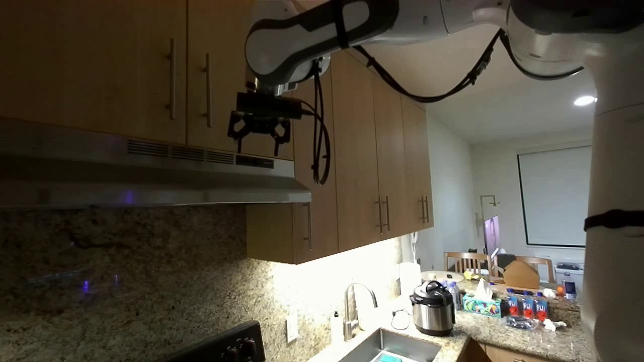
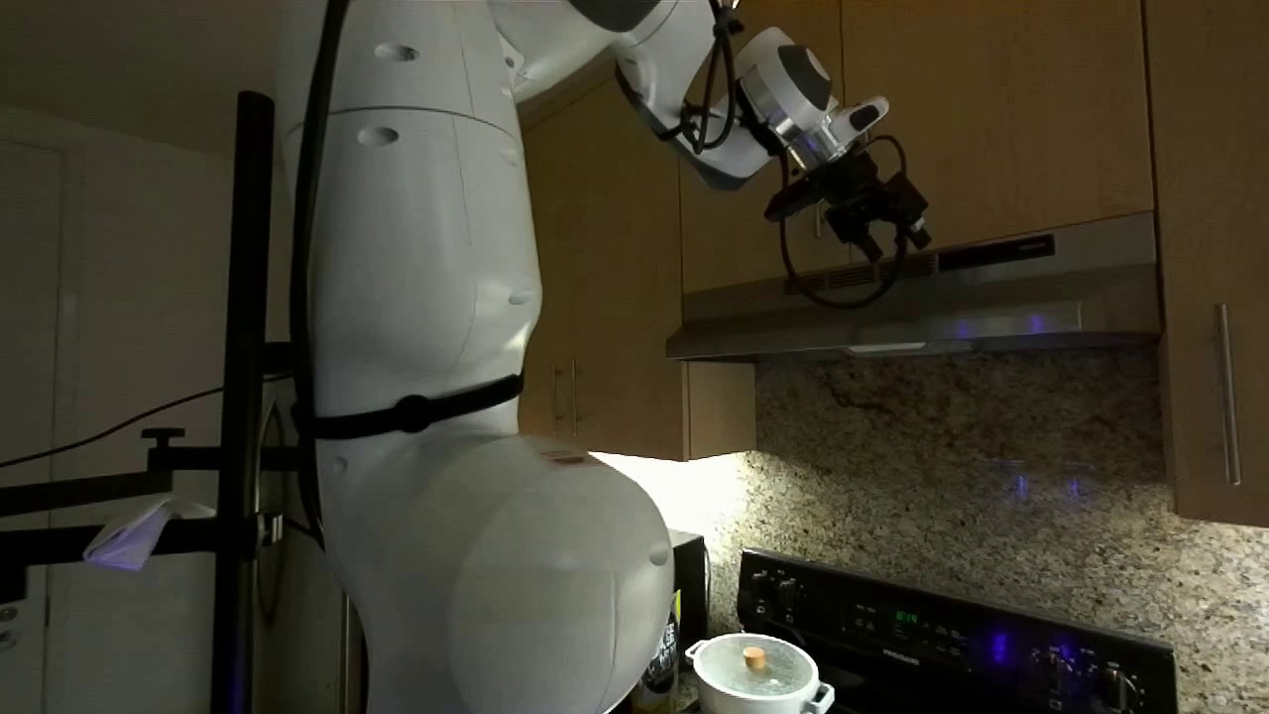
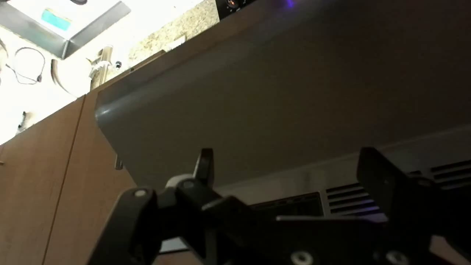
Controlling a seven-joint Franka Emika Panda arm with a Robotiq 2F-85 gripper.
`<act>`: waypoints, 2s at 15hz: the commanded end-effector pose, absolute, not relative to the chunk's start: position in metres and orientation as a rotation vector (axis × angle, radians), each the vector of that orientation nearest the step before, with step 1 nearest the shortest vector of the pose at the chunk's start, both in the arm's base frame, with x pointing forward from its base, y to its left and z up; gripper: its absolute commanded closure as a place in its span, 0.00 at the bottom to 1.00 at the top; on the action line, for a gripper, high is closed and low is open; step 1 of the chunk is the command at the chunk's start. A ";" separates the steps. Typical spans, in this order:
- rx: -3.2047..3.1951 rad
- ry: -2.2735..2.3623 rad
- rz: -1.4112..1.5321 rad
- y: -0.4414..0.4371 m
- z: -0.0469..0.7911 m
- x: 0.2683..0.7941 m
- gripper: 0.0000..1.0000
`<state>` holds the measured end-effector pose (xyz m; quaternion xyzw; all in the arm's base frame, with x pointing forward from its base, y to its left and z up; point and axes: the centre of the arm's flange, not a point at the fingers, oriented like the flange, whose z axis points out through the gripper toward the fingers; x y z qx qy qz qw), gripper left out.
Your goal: Turn on the light of the oven filter
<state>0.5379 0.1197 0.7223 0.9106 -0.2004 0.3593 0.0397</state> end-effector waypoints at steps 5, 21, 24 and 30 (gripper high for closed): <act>2.901 -0.307 1.155 0.069 0.730 0.550 0.00; 2.970 -0.069 1.245 0.057 0.694 0.606 0.00; 3.006 0.084 1.280 0.046 0.706 0.603 0.00; 2.961 0.156 1.315 0.032 0.720 0.608 0.00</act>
